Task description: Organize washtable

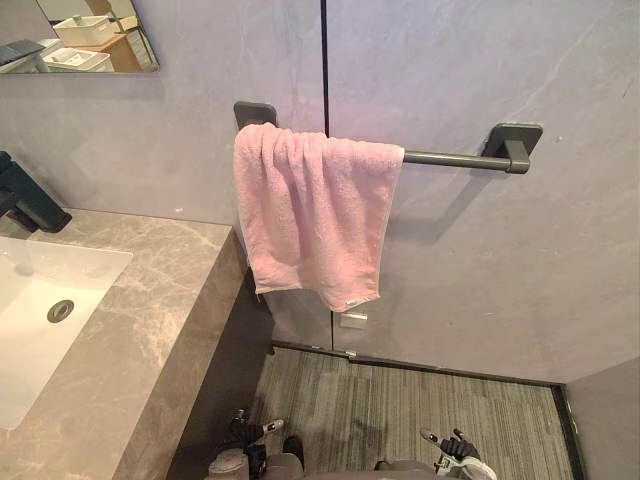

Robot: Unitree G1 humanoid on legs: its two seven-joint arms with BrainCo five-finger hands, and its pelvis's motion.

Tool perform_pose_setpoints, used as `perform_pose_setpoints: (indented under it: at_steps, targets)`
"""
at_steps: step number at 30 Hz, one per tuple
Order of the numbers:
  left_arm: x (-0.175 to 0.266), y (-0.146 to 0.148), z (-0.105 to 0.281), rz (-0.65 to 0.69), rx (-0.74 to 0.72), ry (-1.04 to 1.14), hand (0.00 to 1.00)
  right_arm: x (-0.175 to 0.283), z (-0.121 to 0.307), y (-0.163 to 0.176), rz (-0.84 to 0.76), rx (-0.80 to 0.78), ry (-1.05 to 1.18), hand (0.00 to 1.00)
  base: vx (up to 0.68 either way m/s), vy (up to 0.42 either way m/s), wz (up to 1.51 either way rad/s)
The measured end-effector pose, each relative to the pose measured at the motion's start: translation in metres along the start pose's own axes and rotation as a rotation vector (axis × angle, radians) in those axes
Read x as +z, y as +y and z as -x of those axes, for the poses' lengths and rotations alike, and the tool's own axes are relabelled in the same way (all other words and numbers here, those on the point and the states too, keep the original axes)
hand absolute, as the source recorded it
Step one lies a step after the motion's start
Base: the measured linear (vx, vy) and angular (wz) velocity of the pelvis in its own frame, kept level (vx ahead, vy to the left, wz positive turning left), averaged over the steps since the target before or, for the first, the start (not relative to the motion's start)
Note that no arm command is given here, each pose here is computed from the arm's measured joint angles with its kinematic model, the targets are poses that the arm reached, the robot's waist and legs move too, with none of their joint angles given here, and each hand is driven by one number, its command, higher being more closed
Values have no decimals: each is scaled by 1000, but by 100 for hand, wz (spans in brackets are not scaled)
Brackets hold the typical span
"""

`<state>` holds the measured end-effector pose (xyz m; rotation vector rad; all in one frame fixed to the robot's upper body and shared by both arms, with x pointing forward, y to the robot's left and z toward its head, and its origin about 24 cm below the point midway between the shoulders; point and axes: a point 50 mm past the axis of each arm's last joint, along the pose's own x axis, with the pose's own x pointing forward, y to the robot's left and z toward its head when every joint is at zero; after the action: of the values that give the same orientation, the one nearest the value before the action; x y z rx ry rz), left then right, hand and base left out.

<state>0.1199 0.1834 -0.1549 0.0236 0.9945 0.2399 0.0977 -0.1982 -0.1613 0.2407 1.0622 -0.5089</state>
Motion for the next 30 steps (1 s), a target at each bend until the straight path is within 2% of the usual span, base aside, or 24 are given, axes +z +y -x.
perform_pose_setpoints:
  at_steps: [6, 13, 22, 30]
  targets:
    - [18, 0, 4, 38, 46, -110, 0, -2, 1, -2, 12, -5, -3, 0, 80, 0, 4]
    - [102, 0, 34, 150, 73, -562, 0, 6, 2, 2, 48, 5, -60, 0, 63, -6, 5]
    - [131, 4, 55, 182, 121, -725, 0, 2, 3, -3, 93, -5, -60, 0, -28, 2, -3]
    - [152, 6, 62, 142, 184, -817, 0, 1, 4, -7, 99, -12, -64, 0, -4, -2, -5]
